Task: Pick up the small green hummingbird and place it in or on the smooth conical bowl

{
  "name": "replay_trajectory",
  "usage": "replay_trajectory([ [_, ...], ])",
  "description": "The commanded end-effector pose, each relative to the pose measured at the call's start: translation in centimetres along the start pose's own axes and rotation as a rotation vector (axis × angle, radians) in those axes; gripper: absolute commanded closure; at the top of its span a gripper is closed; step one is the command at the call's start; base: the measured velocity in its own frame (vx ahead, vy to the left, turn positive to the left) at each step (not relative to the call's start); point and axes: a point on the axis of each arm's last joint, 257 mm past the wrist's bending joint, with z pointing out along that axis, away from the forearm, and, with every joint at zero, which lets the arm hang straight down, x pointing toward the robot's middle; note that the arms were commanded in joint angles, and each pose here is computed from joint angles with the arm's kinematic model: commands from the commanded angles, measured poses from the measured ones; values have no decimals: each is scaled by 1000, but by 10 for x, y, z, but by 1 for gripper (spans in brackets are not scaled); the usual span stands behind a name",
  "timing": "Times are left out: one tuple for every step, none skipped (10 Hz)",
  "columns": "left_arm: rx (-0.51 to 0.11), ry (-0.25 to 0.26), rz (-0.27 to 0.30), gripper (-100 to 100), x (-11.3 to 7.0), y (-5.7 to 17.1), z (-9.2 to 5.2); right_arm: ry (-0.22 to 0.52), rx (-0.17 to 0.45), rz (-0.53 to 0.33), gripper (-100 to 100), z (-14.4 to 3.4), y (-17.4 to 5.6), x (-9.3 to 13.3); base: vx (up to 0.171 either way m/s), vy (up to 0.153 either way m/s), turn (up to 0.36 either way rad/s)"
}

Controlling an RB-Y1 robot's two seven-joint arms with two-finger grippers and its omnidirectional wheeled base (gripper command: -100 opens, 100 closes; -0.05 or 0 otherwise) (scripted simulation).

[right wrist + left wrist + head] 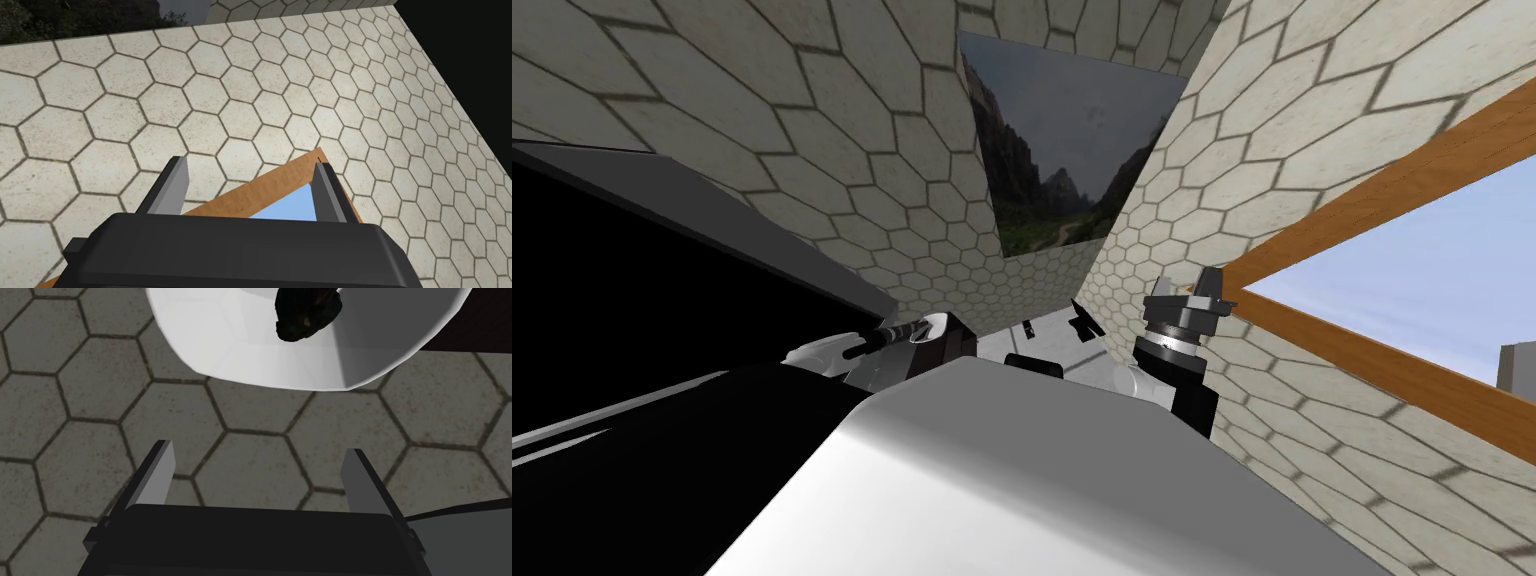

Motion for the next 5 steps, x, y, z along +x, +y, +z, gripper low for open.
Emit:
replay_trajectory([
  [-31, -5, -29, -100, -4, 17, -7, 0, 0, 0, 0, 0, 0, 0, -163, -68, -288],
  [-31, -5, -29, -100, -4, 17, -7, 0, 0, 0, 0, 0, 0, 0, -52, -26, -29],
  [-66, -17, -66, -100, -12, 34, -13, 0, 0, -1, 0, 0, 0, 0, -89, -38, -387],
  [-70, -17, -66, -100, -12, 36, -14, 0, 0, 0, 0, 0, 0, 0, -65, -63, -225],
  [-107, -31, -104, -100, -20, 54, -22, 0, 0, 0, 0, 0, 0, 0, -107, -114, -356],
])
